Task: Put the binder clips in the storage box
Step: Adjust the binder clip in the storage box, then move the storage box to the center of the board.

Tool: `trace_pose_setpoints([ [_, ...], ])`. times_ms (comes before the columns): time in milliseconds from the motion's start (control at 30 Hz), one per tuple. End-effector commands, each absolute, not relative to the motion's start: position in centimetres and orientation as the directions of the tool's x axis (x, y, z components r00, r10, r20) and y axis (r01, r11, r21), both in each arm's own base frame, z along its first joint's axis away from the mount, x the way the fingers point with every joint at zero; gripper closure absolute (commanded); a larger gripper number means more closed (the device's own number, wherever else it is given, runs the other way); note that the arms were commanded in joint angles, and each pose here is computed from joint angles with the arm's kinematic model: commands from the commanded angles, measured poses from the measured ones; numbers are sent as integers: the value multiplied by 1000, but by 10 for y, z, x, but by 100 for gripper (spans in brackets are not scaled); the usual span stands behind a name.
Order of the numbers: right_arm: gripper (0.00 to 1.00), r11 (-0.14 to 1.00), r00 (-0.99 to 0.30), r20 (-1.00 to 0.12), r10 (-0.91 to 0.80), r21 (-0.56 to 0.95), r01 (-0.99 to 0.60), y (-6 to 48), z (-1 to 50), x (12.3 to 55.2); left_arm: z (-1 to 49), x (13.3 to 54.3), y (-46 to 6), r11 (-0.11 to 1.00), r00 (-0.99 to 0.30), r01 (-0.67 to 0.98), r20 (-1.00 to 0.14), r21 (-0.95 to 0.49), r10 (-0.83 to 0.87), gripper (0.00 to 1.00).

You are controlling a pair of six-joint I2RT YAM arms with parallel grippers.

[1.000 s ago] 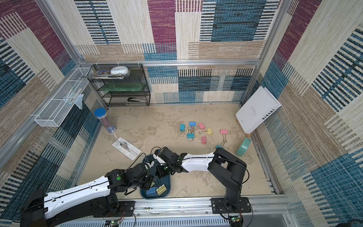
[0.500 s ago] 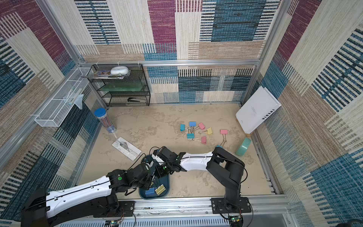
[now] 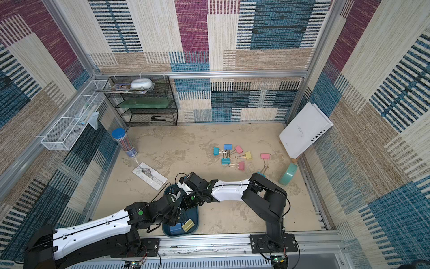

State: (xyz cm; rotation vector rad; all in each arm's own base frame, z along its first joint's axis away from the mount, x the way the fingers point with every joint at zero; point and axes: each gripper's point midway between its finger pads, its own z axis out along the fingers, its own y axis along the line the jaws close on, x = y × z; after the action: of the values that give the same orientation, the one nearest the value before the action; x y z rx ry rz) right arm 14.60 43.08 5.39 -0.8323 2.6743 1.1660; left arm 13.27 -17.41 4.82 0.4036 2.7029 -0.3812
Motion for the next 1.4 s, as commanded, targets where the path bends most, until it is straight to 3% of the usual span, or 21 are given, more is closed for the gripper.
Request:
trace_pose_setpoints([
  [0, 100, 551, -849, -277, -451, 662, -509, 434, 54, 142, 47, 132, -171, 926, -889, 319, -403, -201, 218, 100],
  [533, 100, 642, -863, -180, -472, 601, -476, 428, 11, 145, 47, 125, -165, 923, -895, 297, -409, -243, 181, 100],
  [700, 100, 623, -864, -228, -449, 614, -486, 425, 27, 149, 52, 128, -164, 924, -888, 295, -427, -243, 172, 100],
  [800, 100, 601, -861, -288, -419, 623, -501, 422, 50, 159, 61, 133, -168, 920, -874, 296, -463, -259, 151, 76],
  [900, 97, 591, -853, -317, -415, 618, -518, 418, 65, 165, 77, 141, -172, 913, -850, 304, -510, -272, 132, 62],
  [1067, 95, 586, -842, -348, -413, 606, -538, 413, 80, 172, 105, 154, -178, 906, -805, 340, -575, -250, 143, 59],
  [1233, 86, 579, -830, -403, -386, 595, -558, 406, 106, 181, 132, 163, -182, 902, -768, 349, -629, -254, 119, 57],
  [1367, 74, 627, -834, -415, -364, 553, -549, 385, 114, 188, 141, 176, -155, 952, -760, 236, -648, -197, 54, 33],
])
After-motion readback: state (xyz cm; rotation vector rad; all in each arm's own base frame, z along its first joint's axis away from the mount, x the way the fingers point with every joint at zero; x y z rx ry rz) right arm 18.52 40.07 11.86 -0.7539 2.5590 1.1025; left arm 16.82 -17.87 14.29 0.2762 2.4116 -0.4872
